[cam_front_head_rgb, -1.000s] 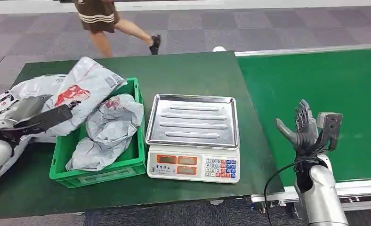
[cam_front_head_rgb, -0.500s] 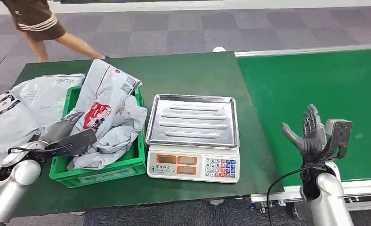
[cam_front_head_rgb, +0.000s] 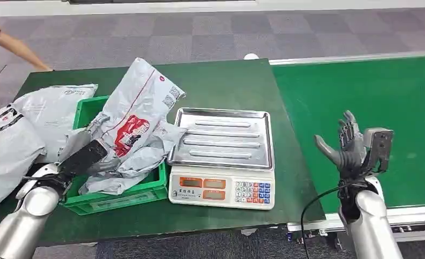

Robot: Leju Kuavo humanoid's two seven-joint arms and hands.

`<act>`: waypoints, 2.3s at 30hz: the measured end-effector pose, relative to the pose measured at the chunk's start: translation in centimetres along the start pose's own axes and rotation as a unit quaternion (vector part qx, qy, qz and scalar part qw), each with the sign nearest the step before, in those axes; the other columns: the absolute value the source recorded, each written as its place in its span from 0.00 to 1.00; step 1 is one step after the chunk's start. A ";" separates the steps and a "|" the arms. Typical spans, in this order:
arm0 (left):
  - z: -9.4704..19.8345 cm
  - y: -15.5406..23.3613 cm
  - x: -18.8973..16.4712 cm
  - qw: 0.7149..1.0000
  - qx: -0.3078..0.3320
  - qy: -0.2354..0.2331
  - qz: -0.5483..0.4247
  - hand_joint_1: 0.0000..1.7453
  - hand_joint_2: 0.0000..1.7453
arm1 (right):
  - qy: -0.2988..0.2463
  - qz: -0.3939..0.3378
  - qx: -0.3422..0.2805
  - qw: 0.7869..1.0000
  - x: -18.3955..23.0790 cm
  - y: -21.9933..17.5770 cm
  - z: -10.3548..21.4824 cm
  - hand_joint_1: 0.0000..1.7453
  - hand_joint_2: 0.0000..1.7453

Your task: Moved the parcel from conveyor to table for the left to box.

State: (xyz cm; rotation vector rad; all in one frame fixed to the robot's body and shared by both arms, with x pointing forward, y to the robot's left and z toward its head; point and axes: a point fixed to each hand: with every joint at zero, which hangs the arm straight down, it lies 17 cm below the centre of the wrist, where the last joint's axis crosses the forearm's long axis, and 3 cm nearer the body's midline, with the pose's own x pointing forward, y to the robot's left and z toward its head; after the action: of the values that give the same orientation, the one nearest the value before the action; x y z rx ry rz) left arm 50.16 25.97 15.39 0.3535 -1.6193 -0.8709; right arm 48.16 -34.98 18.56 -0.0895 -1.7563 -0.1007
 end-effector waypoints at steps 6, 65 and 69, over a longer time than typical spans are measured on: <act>-1.3 3.0 1.0 0.990 0.114 0.025 -0.075 0.00 1.00 | 0.001 -0.004 0.054 0.999 0.7 4.3 -1.8 0.00 0.00; -7.3 -10.3 18.6 0.904 0.002 -0.125 0.408 0.00 1.00 | -0.045 -0.043 0.209 0.976 2.9 23.0 1.3 0.00 1.00; -7.3 -10.5 18.6 0.905 -0.001 -0.124 0.406 0.00 1.00 | -0.043 -0.045 0.210 0.976 2.7 23.2 1.4 0.00 1.00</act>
State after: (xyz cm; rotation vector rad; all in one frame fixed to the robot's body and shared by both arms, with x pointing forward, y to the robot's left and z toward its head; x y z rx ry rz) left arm 49.90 4.18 21.38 -0.4445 -1.7721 -0.2725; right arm 48.95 -11.76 21.37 0.2970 -1.8320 0.2119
